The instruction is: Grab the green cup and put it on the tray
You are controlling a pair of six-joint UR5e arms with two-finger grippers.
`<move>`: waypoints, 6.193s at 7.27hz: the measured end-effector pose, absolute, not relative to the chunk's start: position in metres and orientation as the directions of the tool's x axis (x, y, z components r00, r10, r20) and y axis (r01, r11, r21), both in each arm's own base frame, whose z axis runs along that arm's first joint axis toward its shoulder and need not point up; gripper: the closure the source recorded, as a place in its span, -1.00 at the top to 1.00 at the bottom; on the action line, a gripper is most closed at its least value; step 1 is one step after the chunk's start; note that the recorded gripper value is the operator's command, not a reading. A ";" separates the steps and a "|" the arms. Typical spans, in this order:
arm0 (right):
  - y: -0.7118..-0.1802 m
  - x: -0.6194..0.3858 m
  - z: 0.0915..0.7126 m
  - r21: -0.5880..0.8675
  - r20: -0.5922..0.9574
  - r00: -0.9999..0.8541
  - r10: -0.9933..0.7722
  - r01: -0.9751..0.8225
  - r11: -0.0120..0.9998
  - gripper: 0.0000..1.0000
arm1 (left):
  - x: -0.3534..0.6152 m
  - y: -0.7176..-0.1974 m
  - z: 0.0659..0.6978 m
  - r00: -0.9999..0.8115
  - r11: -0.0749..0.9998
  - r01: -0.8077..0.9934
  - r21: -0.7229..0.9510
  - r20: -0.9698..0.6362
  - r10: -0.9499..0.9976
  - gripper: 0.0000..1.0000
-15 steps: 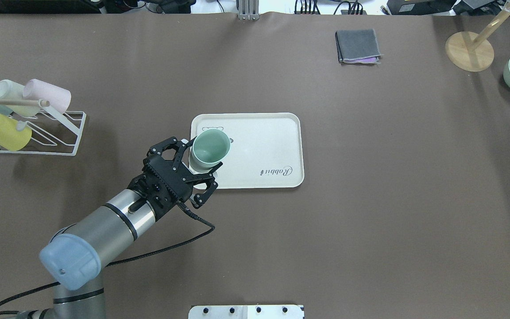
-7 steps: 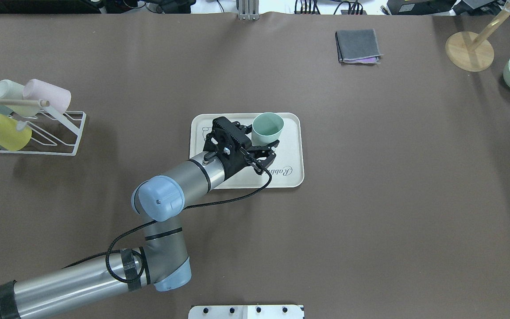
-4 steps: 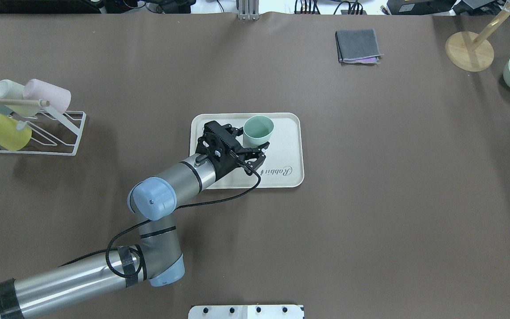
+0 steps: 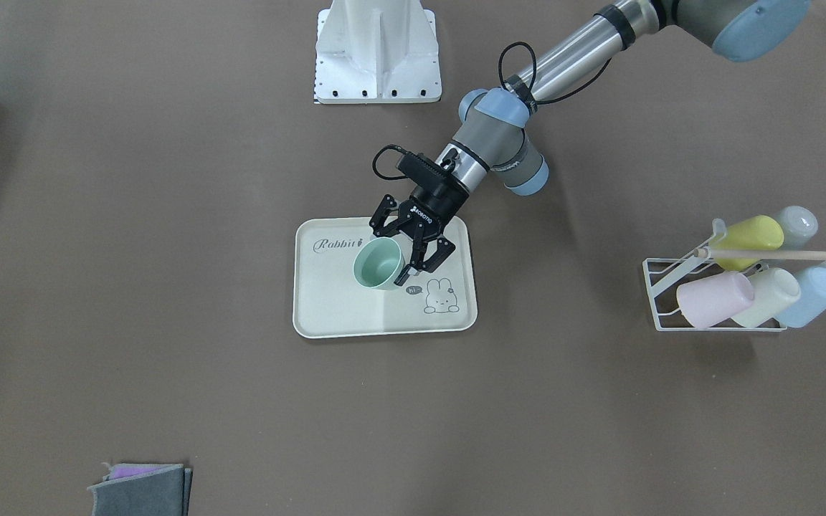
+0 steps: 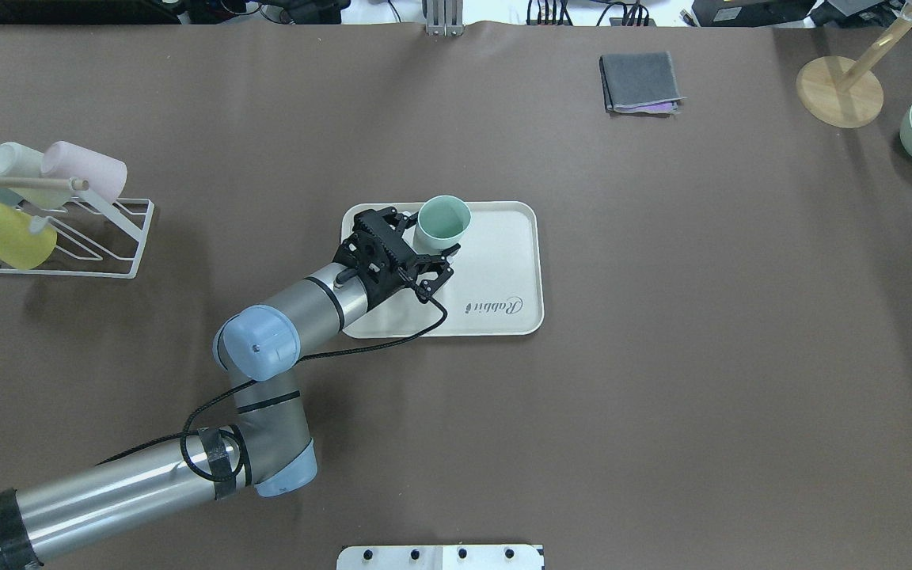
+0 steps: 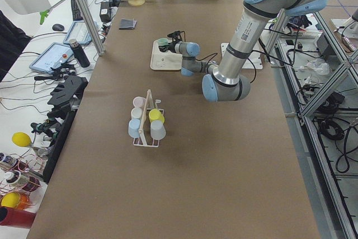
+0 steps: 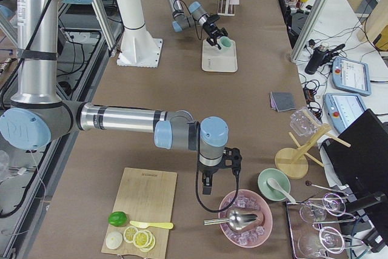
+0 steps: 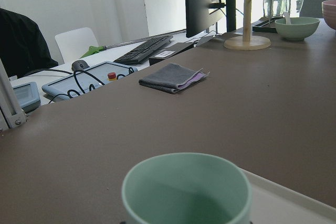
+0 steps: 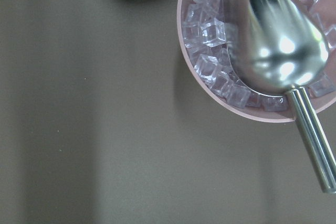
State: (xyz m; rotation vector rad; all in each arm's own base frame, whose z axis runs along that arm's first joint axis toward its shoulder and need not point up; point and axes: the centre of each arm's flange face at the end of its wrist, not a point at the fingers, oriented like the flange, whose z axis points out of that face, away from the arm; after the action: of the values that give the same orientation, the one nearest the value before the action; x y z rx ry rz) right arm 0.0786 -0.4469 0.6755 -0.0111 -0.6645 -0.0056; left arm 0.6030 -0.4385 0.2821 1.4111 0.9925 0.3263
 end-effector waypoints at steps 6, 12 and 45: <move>-0.447 0.079 0.675 -0.006 0.616 0.788 -0.004 0.010 1.000 1.00 | 0.607 -0.423 0.297 0.548 0.215 0.378 0.900 -0.405 0.732 0.98; -0.447 0.079 0.673 -0.001 0.615 0.788 -0.009 0.012 1.000 1.00 | 0.558 -0.400 0.310 0.480 0.182 0.486 0.855 -0.435 0.762 0.98; -0.447 0.070 0.665 -0.003 0.701 0.713 0.000 0.003 1.000 1.00 | -0.075 -0.488 0.659 0.706 0.998 -0.036 -0.057 -0.708 -0.015 0.98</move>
State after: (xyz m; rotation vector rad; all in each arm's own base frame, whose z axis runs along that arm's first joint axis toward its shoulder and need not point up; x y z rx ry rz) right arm 0.0702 -0.4466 0.6649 -0.0038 -0.7768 -0.0018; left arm -0.0751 -0.4882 0.6588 -0.0687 0.7866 0.0120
